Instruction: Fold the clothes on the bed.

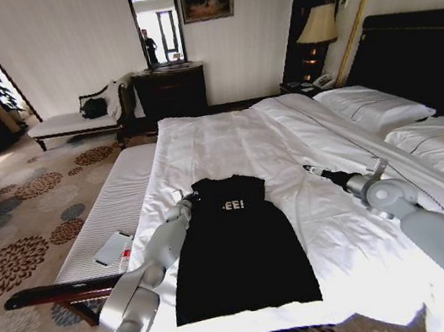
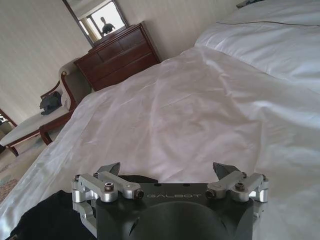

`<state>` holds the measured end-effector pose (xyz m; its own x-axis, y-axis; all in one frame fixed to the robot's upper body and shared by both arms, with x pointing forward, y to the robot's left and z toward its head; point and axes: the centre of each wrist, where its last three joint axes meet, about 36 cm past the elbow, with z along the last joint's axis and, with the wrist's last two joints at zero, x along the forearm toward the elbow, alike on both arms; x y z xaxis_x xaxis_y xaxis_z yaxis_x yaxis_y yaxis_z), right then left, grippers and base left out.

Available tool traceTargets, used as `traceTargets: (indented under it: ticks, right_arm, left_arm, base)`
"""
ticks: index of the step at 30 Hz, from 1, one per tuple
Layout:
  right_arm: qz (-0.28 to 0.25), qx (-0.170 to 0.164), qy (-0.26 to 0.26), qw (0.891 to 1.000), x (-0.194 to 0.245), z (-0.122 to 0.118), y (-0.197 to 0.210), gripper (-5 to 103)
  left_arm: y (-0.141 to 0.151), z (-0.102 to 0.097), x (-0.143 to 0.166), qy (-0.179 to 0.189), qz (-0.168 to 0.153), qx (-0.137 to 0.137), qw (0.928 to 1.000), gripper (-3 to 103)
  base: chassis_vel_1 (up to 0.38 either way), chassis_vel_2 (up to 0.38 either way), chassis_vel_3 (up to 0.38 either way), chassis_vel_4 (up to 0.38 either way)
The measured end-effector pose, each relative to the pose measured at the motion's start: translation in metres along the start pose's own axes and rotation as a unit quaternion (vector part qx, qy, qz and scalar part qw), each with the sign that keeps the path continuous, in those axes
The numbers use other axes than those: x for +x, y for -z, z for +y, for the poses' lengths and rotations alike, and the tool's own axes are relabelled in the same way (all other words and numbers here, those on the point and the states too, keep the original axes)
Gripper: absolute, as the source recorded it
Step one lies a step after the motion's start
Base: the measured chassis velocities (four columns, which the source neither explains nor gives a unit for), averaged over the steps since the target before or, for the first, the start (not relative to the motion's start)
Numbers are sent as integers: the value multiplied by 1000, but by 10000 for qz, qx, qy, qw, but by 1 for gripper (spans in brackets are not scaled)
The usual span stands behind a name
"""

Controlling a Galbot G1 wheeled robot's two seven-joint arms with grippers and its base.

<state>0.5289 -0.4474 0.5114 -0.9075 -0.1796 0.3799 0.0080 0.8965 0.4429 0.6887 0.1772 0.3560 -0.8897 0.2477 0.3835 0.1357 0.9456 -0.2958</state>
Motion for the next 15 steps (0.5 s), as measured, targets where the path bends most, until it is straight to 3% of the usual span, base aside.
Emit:
traceTargets:
  ticks: [9, 15]
  right_arm:
    - [753, 50, 18, 9972, -93, 7, -12, 100]
    - [682, 59, 35, 9976, -143, 15, 6, 100]
  left_arm:
    - [-4, -2, 2, -45, -8, -74, 10000, 3]
    - [1, -9, -1, -77, -35, -61, 9999, 3]
  base:
    - [0, 0, 0, 0]
    - [0, 0, 0, 0]
